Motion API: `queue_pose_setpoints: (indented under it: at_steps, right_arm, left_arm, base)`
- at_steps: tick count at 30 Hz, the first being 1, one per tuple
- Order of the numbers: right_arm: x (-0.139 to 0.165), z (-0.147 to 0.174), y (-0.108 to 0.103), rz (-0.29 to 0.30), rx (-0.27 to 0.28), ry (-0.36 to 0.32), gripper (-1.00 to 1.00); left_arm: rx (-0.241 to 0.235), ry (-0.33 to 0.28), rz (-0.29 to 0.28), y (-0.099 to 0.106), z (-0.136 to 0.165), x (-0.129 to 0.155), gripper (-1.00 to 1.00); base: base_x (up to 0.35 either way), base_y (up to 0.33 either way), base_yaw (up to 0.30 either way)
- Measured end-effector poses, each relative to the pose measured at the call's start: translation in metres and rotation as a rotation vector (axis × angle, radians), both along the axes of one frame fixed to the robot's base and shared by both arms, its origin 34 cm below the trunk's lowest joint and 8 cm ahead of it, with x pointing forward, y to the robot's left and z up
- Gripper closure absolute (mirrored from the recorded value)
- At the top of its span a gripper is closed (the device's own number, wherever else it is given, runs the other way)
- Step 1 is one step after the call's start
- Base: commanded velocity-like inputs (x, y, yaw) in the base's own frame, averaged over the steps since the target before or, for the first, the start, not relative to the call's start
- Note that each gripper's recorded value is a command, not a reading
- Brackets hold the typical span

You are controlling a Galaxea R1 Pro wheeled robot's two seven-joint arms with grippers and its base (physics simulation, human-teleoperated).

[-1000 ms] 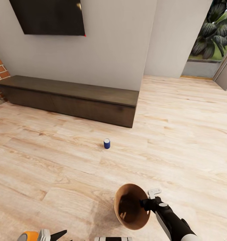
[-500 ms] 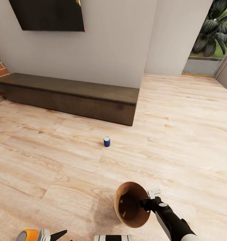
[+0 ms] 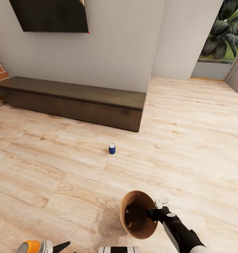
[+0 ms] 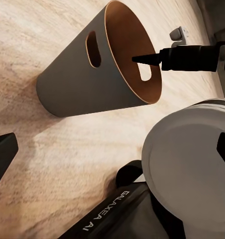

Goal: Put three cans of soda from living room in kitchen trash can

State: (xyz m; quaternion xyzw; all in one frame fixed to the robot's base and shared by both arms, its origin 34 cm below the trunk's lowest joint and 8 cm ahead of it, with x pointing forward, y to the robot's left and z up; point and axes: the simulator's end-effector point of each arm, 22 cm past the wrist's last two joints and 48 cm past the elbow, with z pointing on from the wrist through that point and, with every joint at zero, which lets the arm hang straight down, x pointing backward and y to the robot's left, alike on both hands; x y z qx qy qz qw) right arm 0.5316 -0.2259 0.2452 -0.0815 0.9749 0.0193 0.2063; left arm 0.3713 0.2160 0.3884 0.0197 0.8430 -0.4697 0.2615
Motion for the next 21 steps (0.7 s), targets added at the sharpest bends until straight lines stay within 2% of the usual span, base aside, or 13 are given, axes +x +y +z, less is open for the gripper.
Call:
queue_pose_setpoints:
  at_steps: [21]
  right_arm:
    - [-0.0042, -0.0052, -0.0003, 0.0, -0.001, 0.012, -1.0]
  left_arm:
    - [0.0, 0.012, 0.0, 0.0, -0.0032, -0.0024, -1.0]
  base:
    - [0.0, 0.0, 0.0]
